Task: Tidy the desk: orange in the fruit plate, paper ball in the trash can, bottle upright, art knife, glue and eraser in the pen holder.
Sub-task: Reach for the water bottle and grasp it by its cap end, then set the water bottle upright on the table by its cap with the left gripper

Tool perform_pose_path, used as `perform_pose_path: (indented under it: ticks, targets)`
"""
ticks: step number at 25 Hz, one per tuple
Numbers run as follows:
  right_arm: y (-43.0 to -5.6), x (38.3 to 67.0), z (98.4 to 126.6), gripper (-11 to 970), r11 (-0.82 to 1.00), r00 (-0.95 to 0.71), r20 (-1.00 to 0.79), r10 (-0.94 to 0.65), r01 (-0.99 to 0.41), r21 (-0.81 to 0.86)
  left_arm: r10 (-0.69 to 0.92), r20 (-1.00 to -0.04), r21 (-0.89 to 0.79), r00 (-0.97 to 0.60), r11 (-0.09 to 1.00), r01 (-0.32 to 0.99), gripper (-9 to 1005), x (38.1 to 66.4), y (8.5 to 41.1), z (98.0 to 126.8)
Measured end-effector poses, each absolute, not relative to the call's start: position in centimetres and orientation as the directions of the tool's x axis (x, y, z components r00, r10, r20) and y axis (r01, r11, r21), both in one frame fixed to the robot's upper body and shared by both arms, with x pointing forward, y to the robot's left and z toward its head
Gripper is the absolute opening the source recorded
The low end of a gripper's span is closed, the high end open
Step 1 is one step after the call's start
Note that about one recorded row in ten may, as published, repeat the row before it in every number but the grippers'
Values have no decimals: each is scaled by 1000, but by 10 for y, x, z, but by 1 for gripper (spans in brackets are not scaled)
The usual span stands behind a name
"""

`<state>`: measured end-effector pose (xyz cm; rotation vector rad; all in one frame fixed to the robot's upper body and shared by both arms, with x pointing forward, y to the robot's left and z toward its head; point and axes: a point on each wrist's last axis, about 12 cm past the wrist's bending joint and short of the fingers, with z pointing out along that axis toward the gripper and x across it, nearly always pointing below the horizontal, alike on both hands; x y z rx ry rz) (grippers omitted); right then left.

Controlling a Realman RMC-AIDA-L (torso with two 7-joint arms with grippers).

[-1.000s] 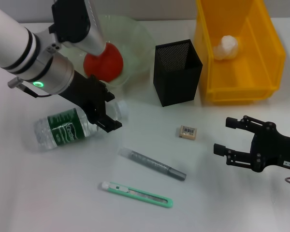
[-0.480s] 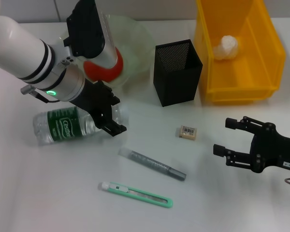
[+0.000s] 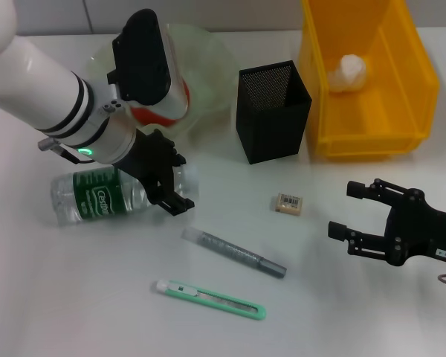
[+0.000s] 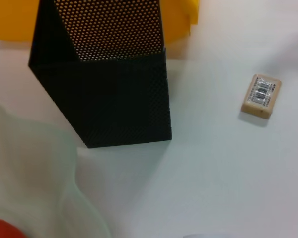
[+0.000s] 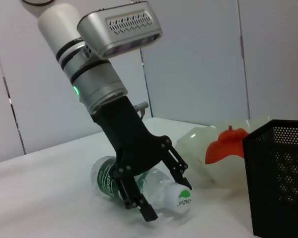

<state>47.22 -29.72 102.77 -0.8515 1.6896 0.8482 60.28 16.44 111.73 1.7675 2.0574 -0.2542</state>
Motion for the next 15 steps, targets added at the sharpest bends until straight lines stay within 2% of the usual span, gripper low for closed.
perform_pose_path:
  ticks: [5, 10, 15]
  targets:
    - [-297, 472, 1028, 809, 502, -231, -963, -135, -854, 135, 904, -416, 132, -97, 166, 977, 776, 602, 163, 1116]
    - [-298, 471, 1028, 809, 505, -232, -964, -132, -853, 136, 909, -408, 137, -81, 149, 979, 598, 600, 161, 1116]
    - [-298, 471, 1028, 809, 506, -231, -964, -131, -852, 135, 907, -413, 137, -83, 151, 979, 503, 600, 160, 1117]
